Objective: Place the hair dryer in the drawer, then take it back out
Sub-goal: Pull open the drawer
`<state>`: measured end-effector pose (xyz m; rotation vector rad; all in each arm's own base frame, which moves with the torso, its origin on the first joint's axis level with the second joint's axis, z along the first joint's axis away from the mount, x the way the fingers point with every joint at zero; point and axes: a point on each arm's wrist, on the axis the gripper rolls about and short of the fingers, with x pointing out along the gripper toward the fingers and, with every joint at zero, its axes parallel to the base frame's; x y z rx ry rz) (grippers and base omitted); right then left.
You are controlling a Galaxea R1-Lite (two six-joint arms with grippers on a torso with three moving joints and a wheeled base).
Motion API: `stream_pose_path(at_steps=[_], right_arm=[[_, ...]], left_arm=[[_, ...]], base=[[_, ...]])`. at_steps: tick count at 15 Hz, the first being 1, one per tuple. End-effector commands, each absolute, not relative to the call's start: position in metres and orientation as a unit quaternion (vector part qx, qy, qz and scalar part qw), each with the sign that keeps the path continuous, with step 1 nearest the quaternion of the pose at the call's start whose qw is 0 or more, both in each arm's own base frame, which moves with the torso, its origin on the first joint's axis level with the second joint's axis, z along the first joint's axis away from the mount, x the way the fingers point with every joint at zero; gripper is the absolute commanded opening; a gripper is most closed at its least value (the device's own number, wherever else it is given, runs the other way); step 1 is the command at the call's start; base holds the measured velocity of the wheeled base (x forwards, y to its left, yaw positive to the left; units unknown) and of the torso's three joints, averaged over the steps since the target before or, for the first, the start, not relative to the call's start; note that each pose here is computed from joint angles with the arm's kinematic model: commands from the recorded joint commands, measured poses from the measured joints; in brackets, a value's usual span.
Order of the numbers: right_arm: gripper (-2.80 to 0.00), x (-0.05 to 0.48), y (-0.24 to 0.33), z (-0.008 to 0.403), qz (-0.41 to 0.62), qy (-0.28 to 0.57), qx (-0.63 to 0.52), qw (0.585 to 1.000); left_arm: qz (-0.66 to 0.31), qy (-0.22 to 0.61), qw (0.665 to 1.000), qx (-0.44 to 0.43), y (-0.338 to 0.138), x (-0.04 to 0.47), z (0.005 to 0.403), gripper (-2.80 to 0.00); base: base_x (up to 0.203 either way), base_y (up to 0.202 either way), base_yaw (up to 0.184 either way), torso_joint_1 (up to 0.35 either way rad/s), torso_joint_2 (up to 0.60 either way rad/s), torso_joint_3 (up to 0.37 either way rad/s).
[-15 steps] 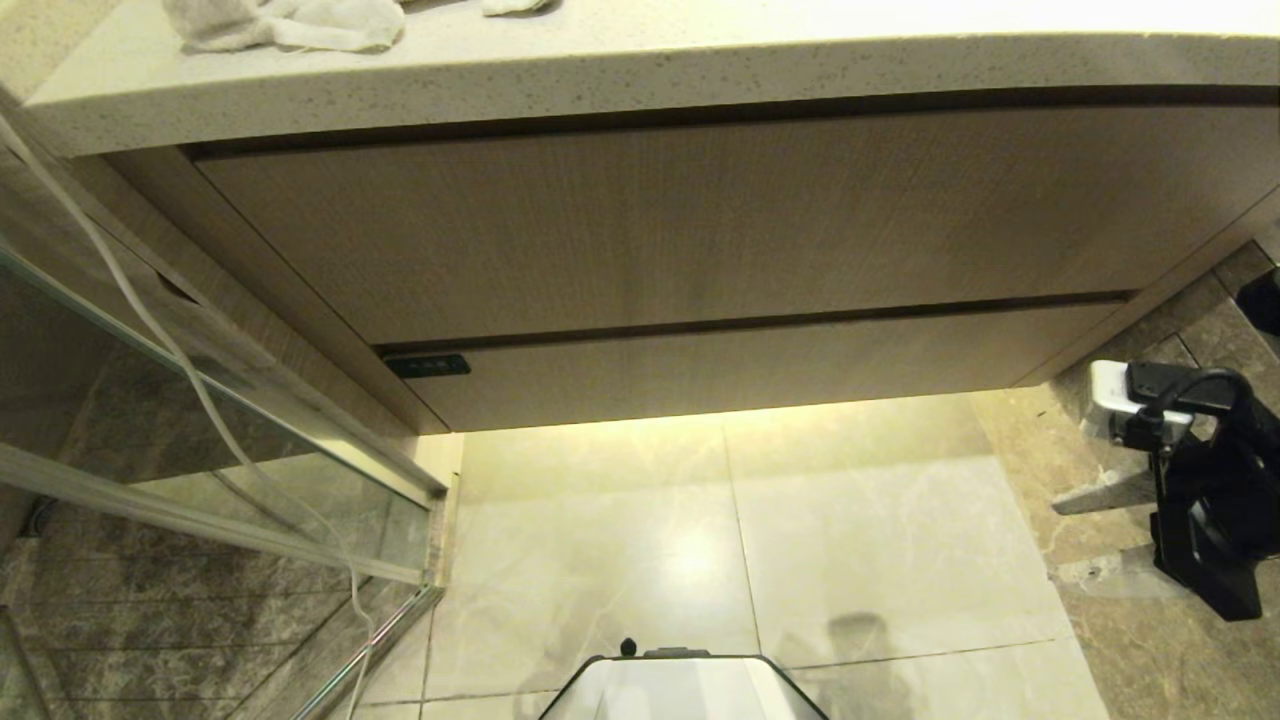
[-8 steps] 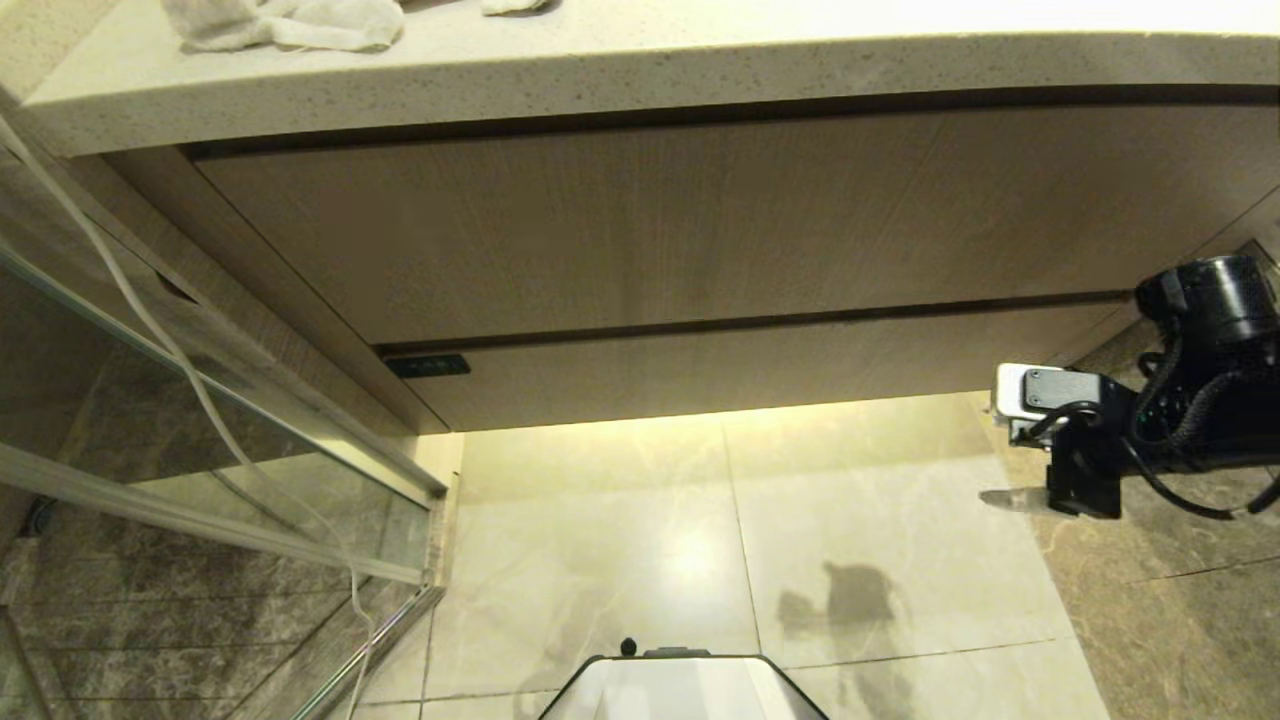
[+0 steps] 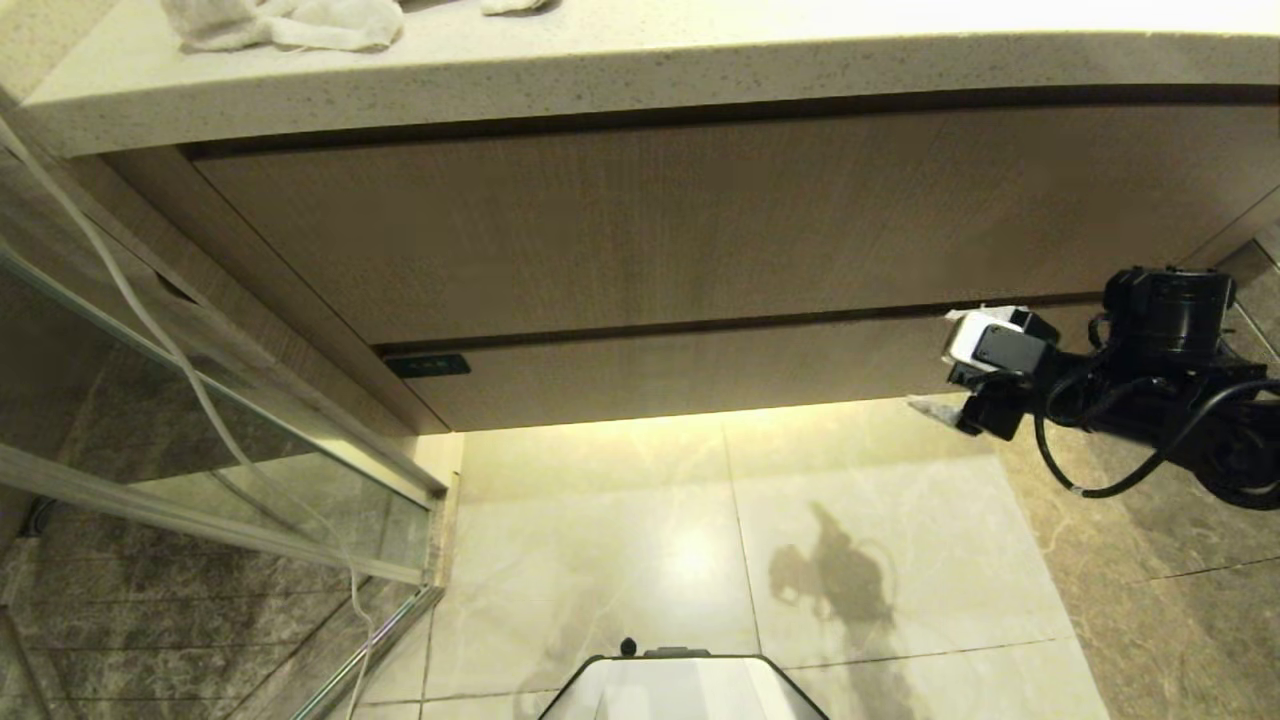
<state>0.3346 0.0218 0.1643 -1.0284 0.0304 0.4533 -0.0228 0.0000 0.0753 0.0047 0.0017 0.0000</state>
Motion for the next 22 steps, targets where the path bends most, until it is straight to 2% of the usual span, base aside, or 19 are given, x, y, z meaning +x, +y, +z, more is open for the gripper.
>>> stream_pose_path(at_steps=[1, 5, 8, 14, 22], right_arm=[[0.0, 0.344, 0.026, 0.155, 0.22, -0.014, -0.473, 0.853], [0.0, 0.35, 0.027, 0.14, 0.229, -0.004, -0.487, 0.843], [0.0, 0.358, 0.028, 0.132, 0.25, -0.029, -0.544, 0.801], [0.0, 0.375, 0.019, 0.124, 0.287, -0.081, -0.576, 0.761], [0.0, 0.403, 0.007, 0.113, 0.292, -0.061, -0.588, 0.752]], left_arm=[[0.0, 0.001, 1.0, 0.002, 0.0, -0.023, 0.075, -2.8], [0.0, 0.002, 1.0, 0.002, 0.0, -0.023, 0.075, -2.8], [0.0, 0.001, 1.0, 0.002, 0.0, -0.023, 0.075, -2.8], [0.0, 0.001, 1.0, 0.002, 0.0, -0.023, 0.075, -2.8], [0.0, 0.001, 1.0, 0.002, 0.0, -0.023, 0.075, -2.8]], base=[[0.0, 0.0, 0.0, 0.0, 0.0, 0.0], [0.0, 0.0, 0.0, 0.0, 0.0, 0.0], [0.0, 0.0, 0.0, 0.0, 0.0, 0.0], [0.0, 0.0, 0.0, 0.0, 0.0, 0.0], [0.0, 0.0, 0.0, 0.0, 0.0, 0.0]])
